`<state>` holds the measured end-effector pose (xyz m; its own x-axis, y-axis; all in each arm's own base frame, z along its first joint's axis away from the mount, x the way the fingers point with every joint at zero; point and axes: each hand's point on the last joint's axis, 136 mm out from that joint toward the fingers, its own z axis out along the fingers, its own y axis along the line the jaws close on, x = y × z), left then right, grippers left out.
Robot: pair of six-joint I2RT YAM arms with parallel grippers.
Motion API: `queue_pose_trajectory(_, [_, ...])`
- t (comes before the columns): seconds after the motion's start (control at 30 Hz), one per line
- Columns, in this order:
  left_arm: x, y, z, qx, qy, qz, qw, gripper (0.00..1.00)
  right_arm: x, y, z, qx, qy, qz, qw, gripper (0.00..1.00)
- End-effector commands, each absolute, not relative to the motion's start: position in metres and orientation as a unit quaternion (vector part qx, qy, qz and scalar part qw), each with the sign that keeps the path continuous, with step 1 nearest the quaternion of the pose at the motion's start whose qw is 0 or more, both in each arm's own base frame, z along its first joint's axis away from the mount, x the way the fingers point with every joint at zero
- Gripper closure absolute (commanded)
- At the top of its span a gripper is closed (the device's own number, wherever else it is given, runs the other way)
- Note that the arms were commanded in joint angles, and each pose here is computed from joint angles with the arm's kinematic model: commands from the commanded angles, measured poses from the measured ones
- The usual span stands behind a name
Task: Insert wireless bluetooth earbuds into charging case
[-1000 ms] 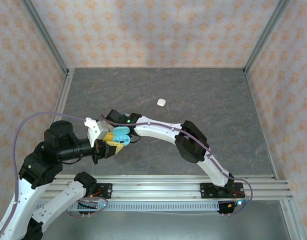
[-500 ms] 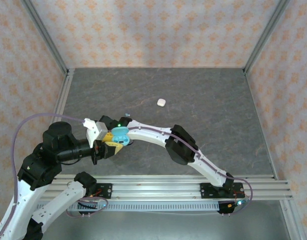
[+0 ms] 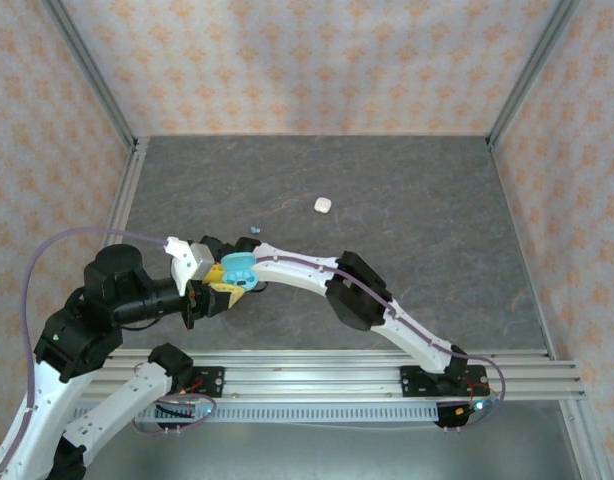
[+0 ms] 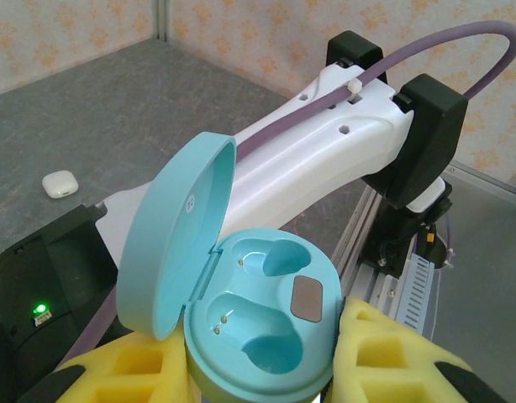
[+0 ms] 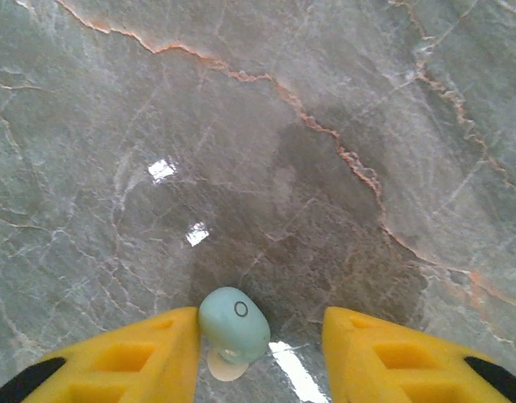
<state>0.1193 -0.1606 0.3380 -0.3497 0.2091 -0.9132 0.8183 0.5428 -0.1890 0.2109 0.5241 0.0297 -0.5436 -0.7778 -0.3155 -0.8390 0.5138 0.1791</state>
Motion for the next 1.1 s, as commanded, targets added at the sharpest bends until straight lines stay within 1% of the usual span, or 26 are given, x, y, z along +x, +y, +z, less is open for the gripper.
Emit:
queue_pose_trajectory(0.0, [0.119, -0.156, 0.338, 0.333, 0.755, -0.328, 0.46, 0.8, 0.213, 0.512, 0.009, -0.47, 0.871, 0.109, 0.091, 0.62])
queue_pose_trajectory(0.17, [0.12, -0.157, 0.337, 0.33, 0.756, -0.329, 0.46, 0.8, 0.219, 0.503, 0.015, -0.457, 0.879, 0.087, 0.103, 0.75])
queue_pose_trajectory(0.27, [0.122, -0.158, 0.338, 0.329, 0.755, -0.332, 0.461, 0.8, 0.227, 0.49, 0.023, -0.437, 0.891, 0.068, 0.108, 0.79])
queue_pose_trajectory(0.4, [0.126, -0.161, 0.338, 0.325, 0.752, -0.339, 0.462, 0.8, 0.249, 0.453, 0.035, -0.378, 0.919, 0.032, 0.107, 0.81])
queue_pose_trajectory(0.6, [0.134, -0.17, 0.337, 0.33, 0.748, -0.35, 0.457, 0.79, 0.279, 0.359, 0.049, -0.242, 0.964, -0.012, 0.106, 0.81])
queue_pose_trajectory(0.73, [0.145, -0.179, 0.332, 0.335, 0.748, -0.356, 0.448, 0.8, 0.284, 0.291, 0.052, -0.152, 0.982, -0.037, 0.101, 0.81])
queue_pose_trajectory(0.83, [0.154, -0.186, 0.33, 0.34, 0.745, -0.364, 0.444, 0.8, 0.282, 0.243, 0.044, -0.086, 0.992, -0.05, 0.083, 0.81])
queue_pose_trajectory(0.93, [0.162, -0.192, 0.329, 0.343, 0.743, -0.368, 0.441, 0.8, 0.277, 0.215, 0.034, -0.034, 0.997, -0.04, 0.056, 0.81])
queue_pose_trajectory(1.07, [0.17, -0.198, 0.329, 0.347, 0.742, -0.371, 0.438, 0.81, 0.275, 0.201, 0.023, 0.007, 0.999, -0.021, 0.034, 0.79])
